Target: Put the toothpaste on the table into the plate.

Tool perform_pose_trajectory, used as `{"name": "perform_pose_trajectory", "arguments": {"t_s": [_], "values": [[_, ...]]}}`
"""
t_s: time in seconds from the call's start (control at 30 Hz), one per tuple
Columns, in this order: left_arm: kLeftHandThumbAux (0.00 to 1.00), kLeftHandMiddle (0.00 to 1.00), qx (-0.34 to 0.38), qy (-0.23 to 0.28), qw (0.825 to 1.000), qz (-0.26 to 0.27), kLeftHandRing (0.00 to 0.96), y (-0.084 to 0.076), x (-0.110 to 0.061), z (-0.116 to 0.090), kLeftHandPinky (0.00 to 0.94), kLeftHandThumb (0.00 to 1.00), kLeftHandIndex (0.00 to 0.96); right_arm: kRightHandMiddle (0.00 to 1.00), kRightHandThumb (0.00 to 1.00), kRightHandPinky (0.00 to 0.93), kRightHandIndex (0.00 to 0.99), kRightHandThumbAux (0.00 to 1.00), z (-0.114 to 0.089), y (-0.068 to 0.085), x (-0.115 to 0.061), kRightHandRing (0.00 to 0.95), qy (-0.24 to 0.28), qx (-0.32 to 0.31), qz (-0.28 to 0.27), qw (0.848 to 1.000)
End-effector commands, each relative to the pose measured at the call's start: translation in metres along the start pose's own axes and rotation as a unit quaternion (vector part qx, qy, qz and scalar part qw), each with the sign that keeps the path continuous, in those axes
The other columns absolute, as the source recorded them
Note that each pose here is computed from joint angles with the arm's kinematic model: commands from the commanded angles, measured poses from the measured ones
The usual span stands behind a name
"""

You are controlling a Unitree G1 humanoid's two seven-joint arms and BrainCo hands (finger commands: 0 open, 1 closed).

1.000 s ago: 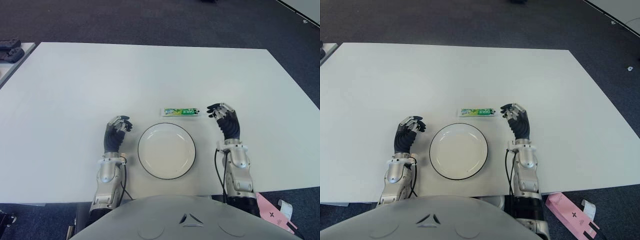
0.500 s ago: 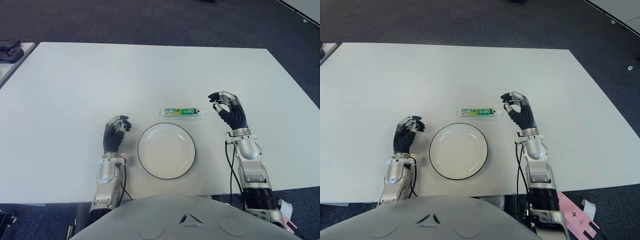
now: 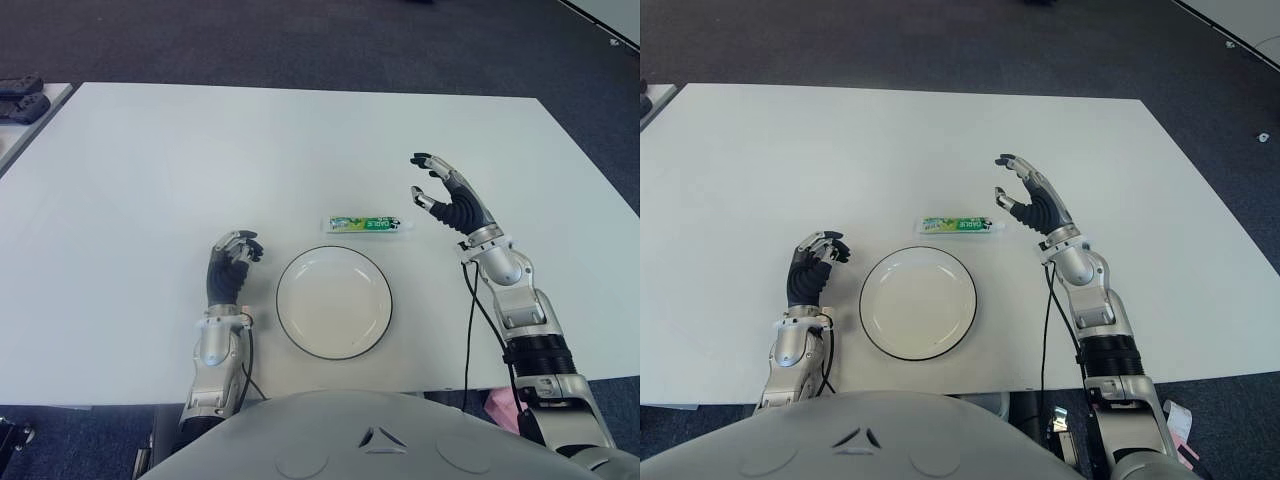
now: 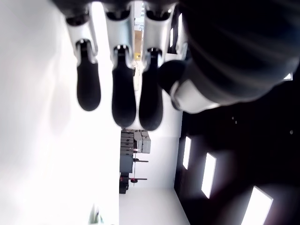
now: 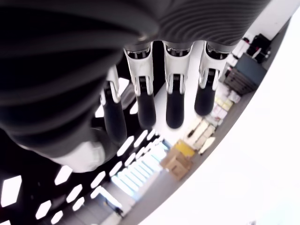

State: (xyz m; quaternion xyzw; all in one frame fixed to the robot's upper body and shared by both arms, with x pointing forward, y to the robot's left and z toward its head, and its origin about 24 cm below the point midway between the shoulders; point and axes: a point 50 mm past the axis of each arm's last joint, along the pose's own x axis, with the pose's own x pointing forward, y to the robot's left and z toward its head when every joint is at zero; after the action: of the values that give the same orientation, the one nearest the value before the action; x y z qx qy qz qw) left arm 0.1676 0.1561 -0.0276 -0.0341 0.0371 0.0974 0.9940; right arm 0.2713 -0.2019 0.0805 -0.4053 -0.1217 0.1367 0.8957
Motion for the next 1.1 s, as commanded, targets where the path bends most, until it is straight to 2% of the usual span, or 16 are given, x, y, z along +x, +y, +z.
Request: {"name": "perform_pose_trajectory", "arguments": {"t_s": [0.03, 0.27, 0.53, 1.1], "values": [[0.718, 0.569, -0.006, 0.044, 0.999, 0.014, 0.555, -0.003, -0.01, -0.015, 0.523, 0.7, 0.43, 0.067, 0.603, 0.11, 0.091, 0.426, -0.001, 0.006, 0.007, 0.073, -0.009, -0.04, 0.056, 0.998], [0.719, 0.57, -0.007, 0.042, 0.999, 0.015, 0.553, -0.003, -0.012, -0.015, 0.525, 0.7, 0.43, 0.012, 0.59, 0.046, 0.03, 0.379, -0.008, 0.015, 0.019, 0.013, -0.017, -0.107, 0.116, 0.987], [0.719, 0.569, -0.01, 0.041, 0.999, 0.016, 0.552, -0.002, -0.014, -0.015, 0.526, 0.7, 0.43, 0.0, 0.578, 0.002, 0.009, 0.356, -0.019, 0.027, 0.025, 0.0, -0.024, -0.16, 0.166, 0.973], [0.72, 0.57, -0.01, 0.037, 0.999, 0.021, 0.558, 0.001, -0.019, -0.015, 0.532, 0.7, 0.429, 0.0, 0.521, 0.0, 0.008, 0.348, -0.034, 0.052, 0.027, 0.0, -0.031, -0.185, 0.249, 0.95]]}}
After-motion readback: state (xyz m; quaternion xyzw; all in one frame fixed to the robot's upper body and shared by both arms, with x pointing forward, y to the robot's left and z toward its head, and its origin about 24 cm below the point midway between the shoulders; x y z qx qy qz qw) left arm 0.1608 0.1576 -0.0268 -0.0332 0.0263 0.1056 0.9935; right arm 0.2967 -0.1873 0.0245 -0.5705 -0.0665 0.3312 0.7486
